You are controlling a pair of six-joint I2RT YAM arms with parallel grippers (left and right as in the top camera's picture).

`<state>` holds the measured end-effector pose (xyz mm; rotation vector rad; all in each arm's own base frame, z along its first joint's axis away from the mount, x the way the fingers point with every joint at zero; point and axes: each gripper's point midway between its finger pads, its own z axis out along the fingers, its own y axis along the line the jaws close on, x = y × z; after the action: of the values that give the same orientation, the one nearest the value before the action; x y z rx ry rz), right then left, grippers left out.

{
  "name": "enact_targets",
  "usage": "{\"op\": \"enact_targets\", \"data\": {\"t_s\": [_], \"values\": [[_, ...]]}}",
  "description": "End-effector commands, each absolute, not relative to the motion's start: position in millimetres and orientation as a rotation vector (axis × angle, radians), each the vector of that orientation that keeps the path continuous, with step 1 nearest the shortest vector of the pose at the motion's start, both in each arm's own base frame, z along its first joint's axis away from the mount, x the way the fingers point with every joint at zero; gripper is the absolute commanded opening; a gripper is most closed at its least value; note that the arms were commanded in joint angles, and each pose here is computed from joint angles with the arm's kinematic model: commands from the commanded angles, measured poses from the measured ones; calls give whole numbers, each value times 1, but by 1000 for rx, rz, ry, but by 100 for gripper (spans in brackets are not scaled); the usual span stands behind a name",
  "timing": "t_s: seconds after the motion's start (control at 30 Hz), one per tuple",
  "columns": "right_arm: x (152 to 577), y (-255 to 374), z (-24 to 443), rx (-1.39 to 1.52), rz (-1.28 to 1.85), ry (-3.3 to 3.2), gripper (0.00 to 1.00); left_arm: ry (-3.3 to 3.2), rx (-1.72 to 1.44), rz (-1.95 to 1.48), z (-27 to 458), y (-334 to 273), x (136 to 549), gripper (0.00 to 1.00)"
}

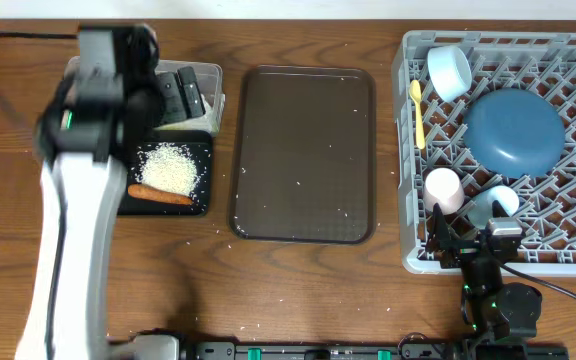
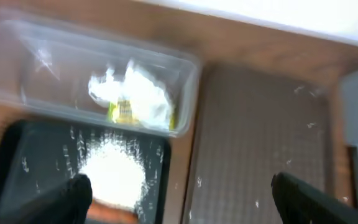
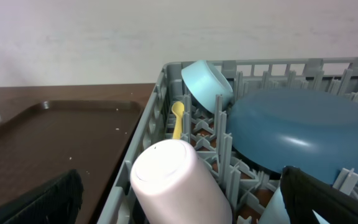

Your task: Sort waste into correct bins and load items into the dishwasher rack

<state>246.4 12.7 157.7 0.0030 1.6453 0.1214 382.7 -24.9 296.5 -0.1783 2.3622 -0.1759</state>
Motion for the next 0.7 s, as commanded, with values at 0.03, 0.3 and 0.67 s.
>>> {"op": "enact_targets", "data": {"t_s": [0.03,0.3,0.67], "values": [[246,14,157,-6,122,1646,99,2193,15,-91,317,-25,352,95],[246,14,157,-5,122,1646,99,1904,76,-47,285,-19,302,95],[246,14,157,-5,122,1646,99,1695,33,-16,217,-6,256,95]]}}
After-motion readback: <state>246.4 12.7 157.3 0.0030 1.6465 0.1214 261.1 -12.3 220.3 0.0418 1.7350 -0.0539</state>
